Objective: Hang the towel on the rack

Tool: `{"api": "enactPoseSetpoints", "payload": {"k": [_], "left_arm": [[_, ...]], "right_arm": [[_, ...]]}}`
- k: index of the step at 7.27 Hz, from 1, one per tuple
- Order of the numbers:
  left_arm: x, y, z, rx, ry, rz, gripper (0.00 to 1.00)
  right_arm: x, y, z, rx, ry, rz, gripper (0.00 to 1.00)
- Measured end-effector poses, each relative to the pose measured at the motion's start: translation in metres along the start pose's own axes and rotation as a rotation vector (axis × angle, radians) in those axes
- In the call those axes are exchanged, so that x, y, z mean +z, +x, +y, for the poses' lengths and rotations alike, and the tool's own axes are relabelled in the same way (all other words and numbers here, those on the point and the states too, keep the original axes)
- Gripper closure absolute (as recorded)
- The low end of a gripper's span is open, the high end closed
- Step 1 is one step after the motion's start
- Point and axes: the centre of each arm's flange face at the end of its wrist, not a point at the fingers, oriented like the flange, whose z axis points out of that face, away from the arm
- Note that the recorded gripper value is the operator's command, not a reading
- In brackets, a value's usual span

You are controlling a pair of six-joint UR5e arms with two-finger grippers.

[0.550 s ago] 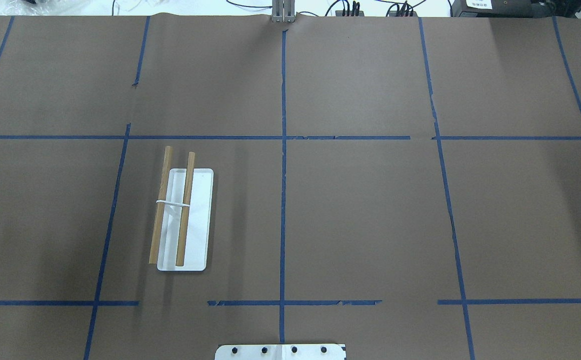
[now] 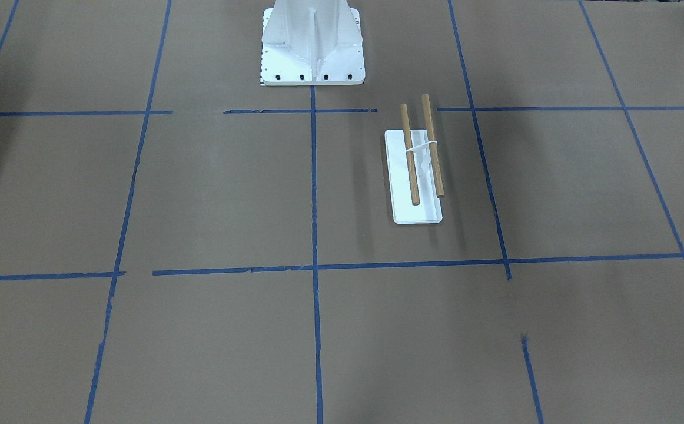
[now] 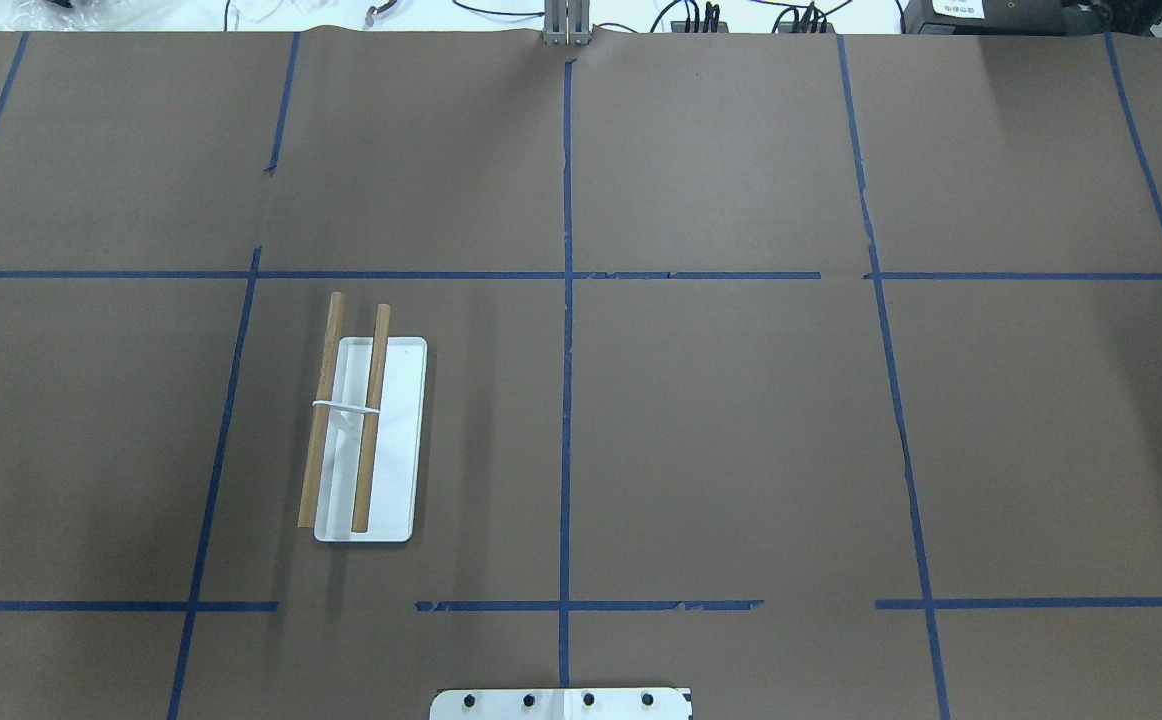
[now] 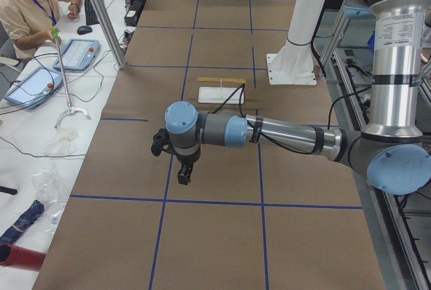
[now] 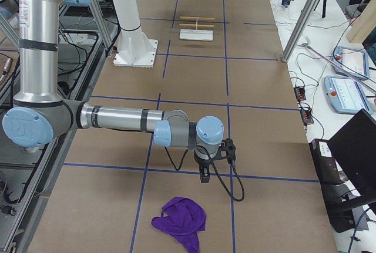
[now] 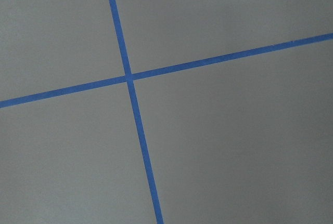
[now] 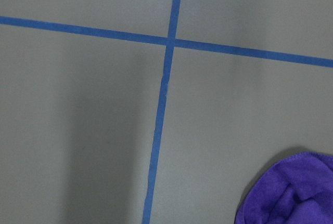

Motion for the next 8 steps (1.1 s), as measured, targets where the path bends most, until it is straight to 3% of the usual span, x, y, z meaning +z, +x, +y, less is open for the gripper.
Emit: {"api": "enactPoseSetpoints", "payload": {"k": [2,4,6,8], "left_arm": [[-0.002,-0.002,0.000,0.003,0.000,-0.036,0.00],[0.005,-0.009,-0.002,0.001,-0.002,-0.038,0.00],[0.009,-0.009,-0.006,0.010,0.011,-0.002,0.00],[0.005,0.000,-0.004,0.016,0.031,0.084,0.00]], "right_arm": [[0.001,-0.005,-0.003,-0.055,0.043,0.004,0.00],[0.022,0.013,0.012,-0.060,0.025,0.030,0.00],[0.080,0.055,0.036,-0.108,-0.011,0.118,0.12],[0.131,0.093,0.078,-0.120,-0.030,0.117,0.39]]}}
